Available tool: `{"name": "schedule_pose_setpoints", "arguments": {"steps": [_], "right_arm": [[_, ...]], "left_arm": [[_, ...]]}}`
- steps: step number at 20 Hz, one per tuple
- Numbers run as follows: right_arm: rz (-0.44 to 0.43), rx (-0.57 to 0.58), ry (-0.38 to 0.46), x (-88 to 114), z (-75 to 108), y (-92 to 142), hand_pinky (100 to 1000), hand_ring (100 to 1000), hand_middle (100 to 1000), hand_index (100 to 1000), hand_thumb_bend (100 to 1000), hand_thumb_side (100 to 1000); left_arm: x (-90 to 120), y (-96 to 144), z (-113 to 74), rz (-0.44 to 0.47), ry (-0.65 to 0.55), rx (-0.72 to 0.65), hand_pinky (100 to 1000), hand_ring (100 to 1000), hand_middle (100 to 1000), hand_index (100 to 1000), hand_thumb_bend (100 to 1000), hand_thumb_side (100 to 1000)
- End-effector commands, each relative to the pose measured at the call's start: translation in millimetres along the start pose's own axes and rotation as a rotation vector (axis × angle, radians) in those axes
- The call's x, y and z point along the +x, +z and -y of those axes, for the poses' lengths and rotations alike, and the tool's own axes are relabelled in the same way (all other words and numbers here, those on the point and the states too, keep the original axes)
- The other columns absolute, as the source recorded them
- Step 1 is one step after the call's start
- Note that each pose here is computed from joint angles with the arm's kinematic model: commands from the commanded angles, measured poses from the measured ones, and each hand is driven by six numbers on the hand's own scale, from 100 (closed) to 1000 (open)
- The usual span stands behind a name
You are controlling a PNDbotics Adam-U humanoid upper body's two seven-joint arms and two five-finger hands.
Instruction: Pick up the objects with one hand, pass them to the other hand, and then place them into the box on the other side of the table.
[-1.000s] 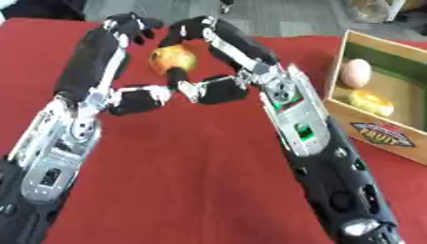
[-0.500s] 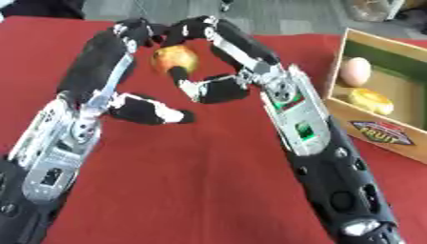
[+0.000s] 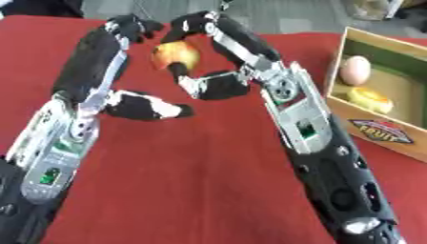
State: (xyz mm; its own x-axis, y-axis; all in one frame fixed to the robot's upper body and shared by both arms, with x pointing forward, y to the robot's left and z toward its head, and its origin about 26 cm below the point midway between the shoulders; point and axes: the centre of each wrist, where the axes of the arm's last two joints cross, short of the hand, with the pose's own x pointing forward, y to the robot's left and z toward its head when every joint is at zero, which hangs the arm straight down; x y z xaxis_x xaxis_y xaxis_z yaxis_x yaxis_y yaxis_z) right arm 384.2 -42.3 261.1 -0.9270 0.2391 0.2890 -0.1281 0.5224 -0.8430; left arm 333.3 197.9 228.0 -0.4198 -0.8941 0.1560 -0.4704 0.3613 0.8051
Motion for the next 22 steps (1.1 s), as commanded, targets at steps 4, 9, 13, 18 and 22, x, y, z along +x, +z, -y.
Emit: {"name": "schedule_pose_setpoints", "arguments": {"steps": [4,9,13,18,22], "right_arm": [[0.008,-0.049,0.012,6,17.7,3,862,905,372,506,100,100],[-0.039,-0.103,-0.004,2,28.3,14,871,913,374,509,100,100],[-0.071,-0.163,-0.014,2,50.0,24,874,914,376,511,100,100],[-0.149,-0.245,-0.017,-6,83.0,42,882,927,378,515,100,100],[-0.226,-0.294,-0.008,-16,104.6,60,889,937,379,517,100,100]], "left_arm": [[-12,3,-4.8,-0.078,-0.045,0.040,765,659,637,812,1000,464],[-23,10,-0.3,-0.093,-0.050,-0.041,760,659,640,818,1000,498],[-31,15,-1.5,-0.109,-0.065,-0.064,760,661,642,818,1000,503],[-41,19,-9.5,-0.148,-0.087,-0.019,753,647,627,805,967,489],[-49,23,-16.3,-0.190,-0.095,0.029,753,643,623,796,951,478]]}}
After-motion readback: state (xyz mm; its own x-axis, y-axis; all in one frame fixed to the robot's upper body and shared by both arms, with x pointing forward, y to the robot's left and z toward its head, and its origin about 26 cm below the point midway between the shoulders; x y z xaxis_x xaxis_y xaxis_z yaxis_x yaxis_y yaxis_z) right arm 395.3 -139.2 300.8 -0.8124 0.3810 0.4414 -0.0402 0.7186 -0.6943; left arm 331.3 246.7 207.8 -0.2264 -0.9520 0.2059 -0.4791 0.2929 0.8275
